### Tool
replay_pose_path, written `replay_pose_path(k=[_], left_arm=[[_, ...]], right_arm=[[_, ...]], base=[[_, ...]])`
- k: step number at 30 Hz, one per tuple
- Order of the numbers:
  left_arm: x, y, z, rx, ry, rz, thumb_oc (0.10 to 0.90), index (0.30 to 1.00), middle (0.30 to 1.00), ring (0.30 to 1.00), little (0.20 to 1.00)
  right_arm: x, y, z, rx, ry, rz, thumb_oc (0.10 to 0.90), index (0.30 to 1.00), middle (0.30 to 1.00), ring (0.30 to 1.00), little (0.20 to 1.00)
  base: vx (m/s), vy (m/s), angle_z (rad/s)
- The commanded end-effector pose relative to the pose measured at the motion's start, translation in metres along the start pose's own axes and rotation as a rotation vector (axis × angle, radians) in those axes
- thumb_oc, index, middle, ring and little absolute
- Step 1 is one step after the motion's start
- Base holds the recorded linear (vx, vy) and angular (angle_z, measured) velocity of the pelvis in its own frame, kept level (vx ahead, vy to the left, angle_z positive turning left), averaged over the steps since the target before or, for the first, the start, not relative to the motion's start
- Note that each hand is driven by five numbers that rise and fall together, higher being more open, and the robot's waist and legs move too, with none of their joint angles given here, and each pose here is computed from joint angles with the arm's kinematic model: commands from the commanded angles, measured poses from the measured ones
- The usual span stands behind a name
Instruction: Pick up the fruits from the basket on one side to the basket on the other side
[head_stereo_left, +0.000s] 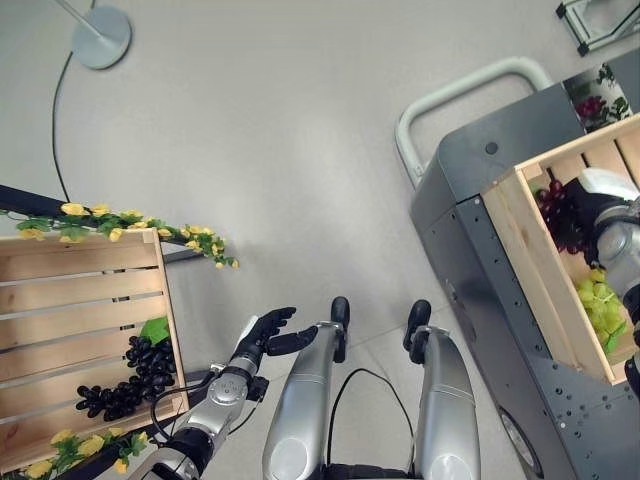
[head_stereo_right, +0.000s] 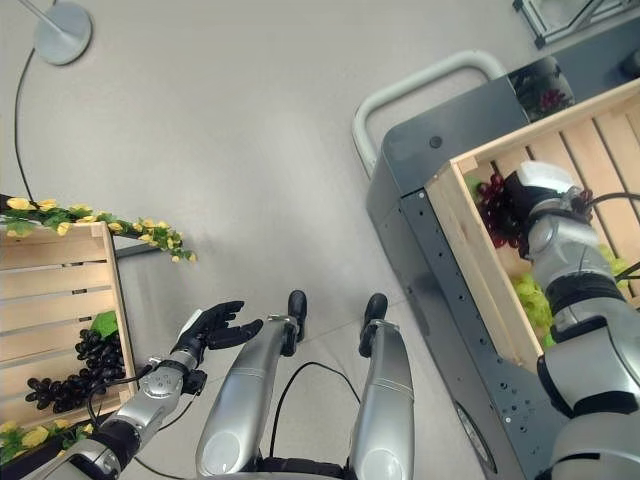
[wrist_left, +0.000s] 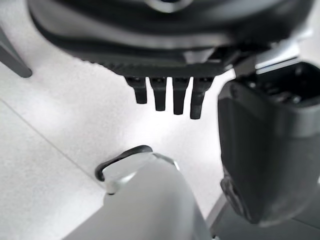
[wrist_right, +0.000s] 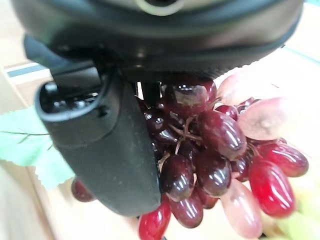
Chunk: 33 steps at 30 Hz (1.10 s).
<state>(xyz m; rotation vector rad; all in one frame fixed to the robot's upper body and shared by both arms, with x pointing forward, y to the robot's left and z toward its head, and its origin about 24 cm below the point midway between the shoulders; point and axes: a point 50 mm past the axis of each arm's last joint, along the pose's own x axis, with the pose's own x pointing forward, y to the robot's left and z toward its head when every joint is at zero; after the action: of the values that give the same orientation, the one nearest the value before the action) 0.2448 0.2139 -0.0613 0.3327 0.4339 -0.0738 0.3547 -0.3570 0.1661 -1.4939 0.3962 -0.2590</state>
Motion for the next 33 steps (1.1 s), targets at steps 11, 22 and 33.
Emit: replay_pose_path(k=[11,22,33], left_arm=[[-0.012,0.002,-0.011,-0.093,-0.032,-0.003,0.8,0.9,0.9,0.9,0.9],[-0.016,-0.011,0.02,-0.145,-0.185,-0.148,0.8,0.9,0.9,0.9,0.9],[-0.01,-0.016,0.089,0.053,-0.475,-0.18,0.8,0.9,0.9,0.9,0.9]], right_arm=[[-0.022,-0.02,-0.072,0.262,0.214,-0.354,0.4,0.3,0.3,0.3,0.3],[-0.037,-0.021,-0.062,0.46,0.045,-0.444,0.4,0.3,0.3,0.3,0.3],[-0.04,-0.069,-0.01,0.577,-0.291,-0.501,0.4,0.3,0.3,0.3,0.3]], base=[[0.02,0.018,-0.04],[0.11,0.029,-0.11],[0.05,0.042,-0.03]])
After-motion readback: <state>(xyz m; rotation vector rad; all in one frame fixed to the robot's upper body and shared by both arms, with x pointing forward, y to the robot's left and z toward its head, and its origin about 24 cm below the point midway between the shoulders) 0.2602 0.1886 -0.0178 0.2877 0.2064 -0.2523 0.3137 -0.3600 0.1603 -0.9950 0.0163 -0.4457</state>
